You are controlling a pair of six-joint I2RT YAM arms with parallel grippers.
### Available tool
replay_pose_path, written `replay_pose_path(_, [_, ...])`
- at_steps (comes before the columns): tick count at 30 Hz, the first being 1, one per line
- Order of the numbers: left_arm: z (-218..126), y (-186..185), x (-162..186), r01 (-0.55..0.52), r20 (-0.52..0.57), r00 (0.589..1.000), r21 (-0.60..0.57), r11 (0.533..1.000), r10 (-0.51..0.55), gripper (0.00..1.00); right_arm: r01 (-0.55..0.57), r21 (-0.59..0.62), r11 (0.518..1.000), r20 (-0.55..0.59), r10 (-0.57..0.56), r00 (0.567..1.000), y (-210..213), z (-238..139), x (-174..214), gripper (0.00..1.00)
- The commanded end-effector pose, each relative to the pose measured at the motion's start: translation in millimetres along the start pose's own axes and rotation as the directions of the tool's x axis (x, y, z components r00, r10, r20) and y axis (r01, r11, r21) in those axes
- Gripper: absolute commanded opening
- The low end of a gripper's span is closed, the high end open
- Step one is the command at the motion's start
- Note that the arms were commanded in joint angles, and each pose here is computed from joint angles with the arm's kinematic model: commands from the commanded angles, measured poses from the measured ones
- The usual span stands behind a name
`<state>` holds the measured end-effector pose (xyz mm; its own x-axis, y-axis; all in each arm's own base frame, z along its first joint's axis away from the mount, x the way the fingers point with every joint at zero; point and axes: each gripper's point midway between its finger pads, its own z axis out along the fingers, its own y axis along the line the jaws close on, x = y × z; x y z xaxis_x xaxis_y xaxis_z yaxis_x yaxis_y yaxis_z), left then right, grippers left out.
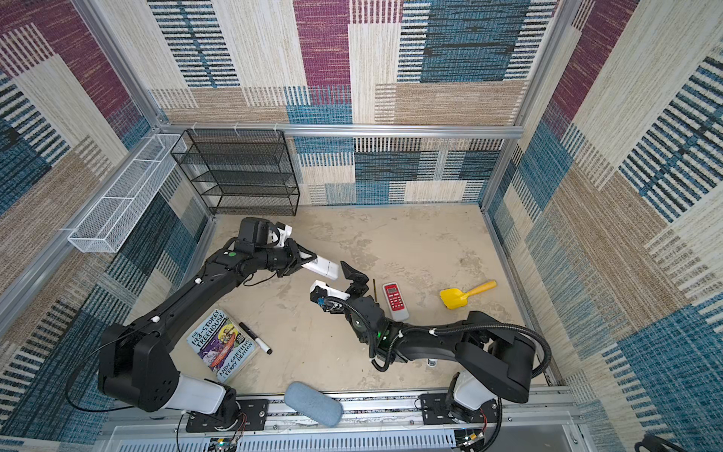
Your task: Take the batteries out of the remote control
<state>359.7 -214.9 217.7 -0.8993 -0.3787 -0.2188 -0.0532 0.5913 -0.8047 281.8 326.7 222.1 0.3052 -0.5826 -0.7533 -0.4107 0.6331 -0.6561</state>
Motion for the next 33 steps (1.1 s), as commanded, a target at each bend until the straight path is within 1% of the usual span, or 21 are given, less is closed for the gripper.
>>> replay_pose_path(1, [-4,-3,-17,-0.058,0.089,0.994,0.007,0.998,0.058,0.08,-0.228,-0.184,0.956,-0.06,0.22,0.974,24,-11,5,0.9])
replay_pose_path(2, [-4,-1,-18,-0.063,0.097,0.993,0.003,0.998,0.063,0.08,-0.283,-0.206,0.937,-0.071,0.274,0.959,23,-14,3,0.9])
replay_pose_path(4, [-4,-1,-18,-0.086,0.107,0.991,0.019,0.996,0.084,0.07,-0.409,-0.245,0.879,-0.107,0.395,0.912,16,-16,1,0.89])
replay_pose_path(6, [-5,1,-16,-0.1,0.118,0.988,0.036,0.994,0.095,0.07,-0.544,-0.295,0.785,-0.17,0.517,0.839,7,-16,5,0.9])
replay_pose_path(8, [-6,2,-15,-0.105,0.134,0.986,0.064,0.992,0.096,0.06,-0.64,-0.319,0.7,-0.229,0.598,0.768,-2,-14,11,0.9])
replay_pose_path(11, [-10,2,-11,-0.104,0.161,0.983,0.124,0.987,0.083,0.06,-0.739,-0.325,0.59,-0.32,0.667,0.673,-12,-7,19,0.92])
replay_pose_path(12, [-12,0,-11,-0.106,0.177,0.981,0.149,0.983,0.079,0.06,-0.775,-0.312,0.549,-0.359,0.688,0.631,-15,-2,23,0.92])
replay_pose_path(14, [-19,-5,-9,-0.12,0.201,0.976,0.196,0.973,0.079,0.05,-0.822,-0.317,0.474,-0.411,0.712,0.569,-19,4,26,0.93])
replay_pose_path(15, [-23,-10,-6,-0.129,0.202,0.976,0.223,0.966,0.084,0.05,-0.841,-0.33,0.43,-0.431,0.724,0.539,-21,7,25,0.93])
replay_pose_path(16, [-27,-12,-5,-0.136,0.213,0.973,0.231,0.963,0.087,0.05,-0.85,-0.372,0.372,-0.445,0.732,0.515,-21,6,21,0.93])
replay_pose_path(17, [-30,-14,-4,-0.144,0.219,0.971,0.235,0.961,0.092,0.05,-0.859,-0.395,0.325,-0.457,0.742,0.491,-23,5,19,0.93])
replay_pose_path(19, [-38,-20,-1,-0.166,0.23,0.967,0.252,0.954,0.107,0.05,-0.889,-0.385,0.249,-0.481,0.768,0.424,-32,8,18,0.92])
replay_pose_path(21, [-46,-25,3,-0.186,0.244,0.962,0.275,0.943,0.119,0.05,-0.908,-0.372,0.194,-0.498,0.783,0.371,-41,11,17,0.9])
replay_pose_path(22, [-49,-27,5,-0.194,0.253,0.96,0.284,0.939,0.121,0.05,-0.912,-0.371,0.173,-0.504,0.788,0.354,-44,13,15,0.85])
replay_pose_path(23, [-53,-29,6,-0.203,0.266,0.956,0.299,0.932,0.123,0.05,-0.92,-0.36,0.155,-0.513,0.791,0.334,-47,15,13,0.77])
replay_pose_path(25, [-60,-33,8,-0.213,0.289,0.95,0.323,0.922,0.118,0.05,-0.92,-0.369,0.128,-0.526,0.788,0.321,-51,16,7,0.68])
replay_pose_path(28, [-66,-41,11,-0.228,0.3,0.946,0.362,0.904,0.118,0.05,-0.918,-0.386,0.088,-0.533,0.791,0.3,-58,17,-7,0.65])
replay_pose_path(33, [-69,-52,13,-0.218,0.287,0.953,0.434,0.874,0.095,0.05,-0.932,-0.358,0.054,-0.562,0.785,0.261,-61,26,-11,0.62])
